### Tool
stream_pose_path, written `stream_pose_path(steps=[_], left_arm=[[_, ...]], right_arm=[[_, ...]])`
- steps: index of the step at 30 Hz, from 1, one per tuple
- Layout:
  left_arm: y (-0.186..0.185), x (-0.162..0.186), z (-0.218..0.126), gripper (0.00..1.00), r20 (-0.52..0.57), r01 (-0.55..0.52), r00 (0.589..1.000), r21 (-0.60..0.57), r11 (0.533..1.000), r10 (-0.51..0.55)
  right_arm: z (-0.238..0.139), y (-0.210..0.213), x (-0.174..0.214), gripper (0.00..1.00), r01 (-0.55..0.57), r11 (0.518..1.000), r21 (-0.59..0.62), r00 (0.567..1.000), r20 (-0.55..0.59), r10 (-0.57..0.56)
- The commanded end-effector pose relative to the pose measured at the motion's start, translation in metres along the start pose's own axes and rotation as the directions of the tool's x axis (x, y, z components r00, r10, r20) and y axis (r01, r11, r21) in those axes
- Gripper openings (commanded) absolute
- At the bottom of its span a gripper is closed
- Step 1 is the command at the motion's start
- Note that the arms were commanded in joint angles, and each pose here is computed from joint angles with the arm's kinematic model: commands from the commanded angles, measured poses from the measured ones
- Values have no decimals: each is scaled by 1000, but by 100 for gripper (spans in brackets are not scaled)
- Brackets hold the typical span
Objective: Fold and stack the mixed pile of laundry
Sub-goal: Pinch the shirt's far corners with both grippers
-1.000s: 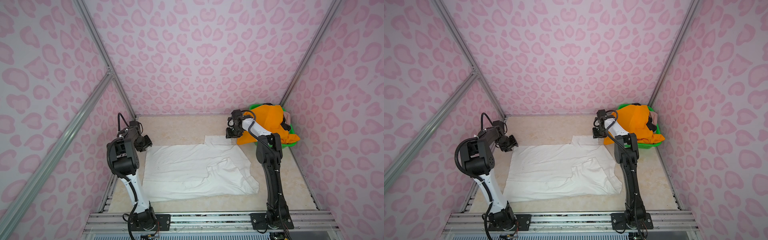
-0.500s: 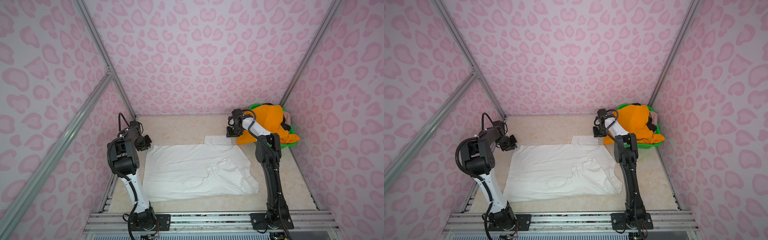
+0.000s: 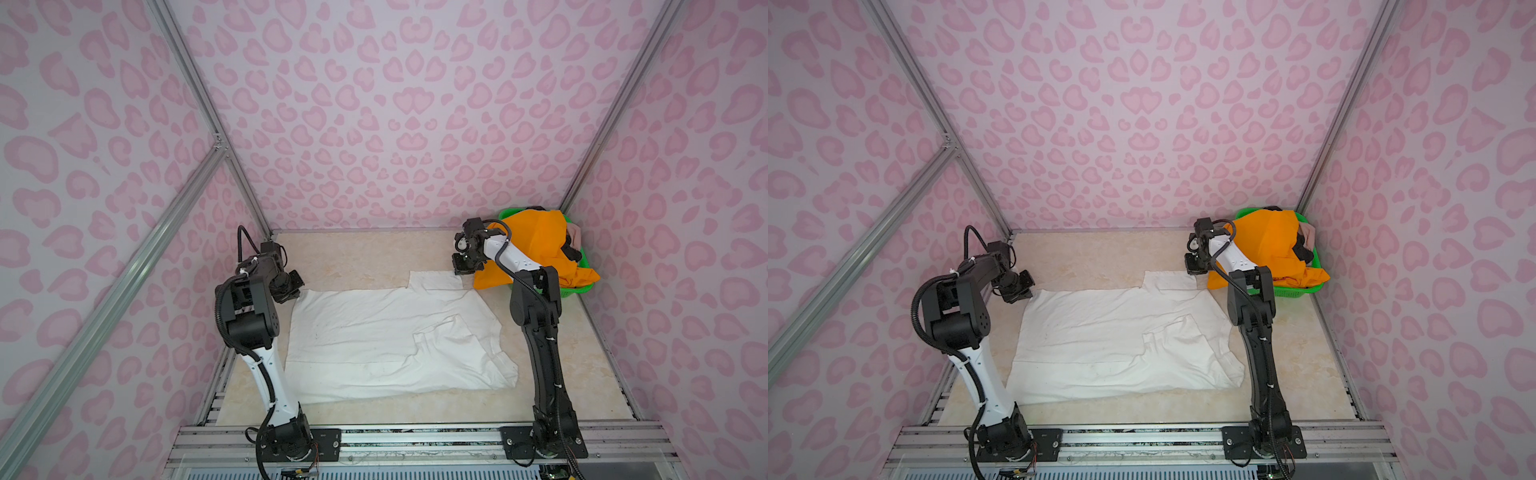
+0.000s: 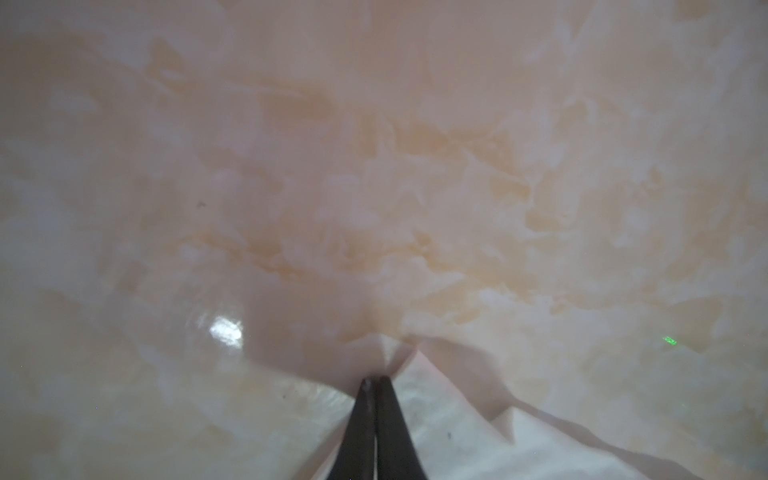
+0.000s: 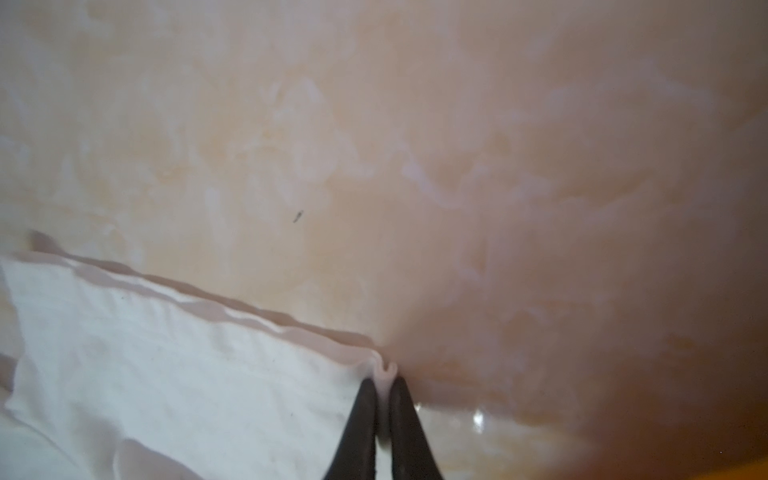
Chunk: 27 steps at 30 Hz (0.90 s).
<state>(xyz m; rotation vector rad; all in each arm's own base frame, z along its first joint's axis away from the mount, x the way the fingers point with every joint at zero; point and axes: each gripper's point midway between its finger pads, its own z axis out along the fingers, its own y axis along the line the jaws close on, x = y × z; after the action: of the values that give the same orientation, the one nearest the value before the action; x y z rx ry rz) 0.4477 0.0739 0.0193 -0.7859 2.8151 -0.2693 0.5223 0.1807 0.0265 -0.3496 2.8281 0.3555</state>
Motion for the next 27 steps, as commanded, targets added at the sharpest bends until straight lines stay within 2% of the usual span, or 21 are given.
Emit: stream_pose_path(steps=[1,5,9,12,21,24,25,27], left_arm=[[-6,-3,-16,24,15,-12,1000,15,1000,12],[-10,-8,-22,52,36,-36,999,27,999,35],[-13,-9,-15,56,19,-43,999,44,998,42],[-15,-8,-9,55,3,-38,999,56,998,38],[2,6,8,43,-53,-36,998,-47,998,33],[11,9,8,37,-52,-30,998,-93,995,25],[13,10,8,30,-51,-29,998,-107,994,24],[18,10,6,24,-45,-26,999,-132,991,20]], right_arm=[[7,1,14,7,3,1000,-12,998,-58,-4],[8,2,15,5,3,1000,-17,998,-65,-4],[9,2,17,5,3,1000,-18,998,-68,-4],[8,3,17,4,3,1000,-20,998,-69,-4],[4,3,16,4,9,1000,-14,998,-65,-10],[3,2,16,3,10,1000,-12,998,-63,-11],[3,2,15,3,11,1000,-12,998,-62,-11],[2,2,15,3,10,1000,-12,998,-60,-11]])
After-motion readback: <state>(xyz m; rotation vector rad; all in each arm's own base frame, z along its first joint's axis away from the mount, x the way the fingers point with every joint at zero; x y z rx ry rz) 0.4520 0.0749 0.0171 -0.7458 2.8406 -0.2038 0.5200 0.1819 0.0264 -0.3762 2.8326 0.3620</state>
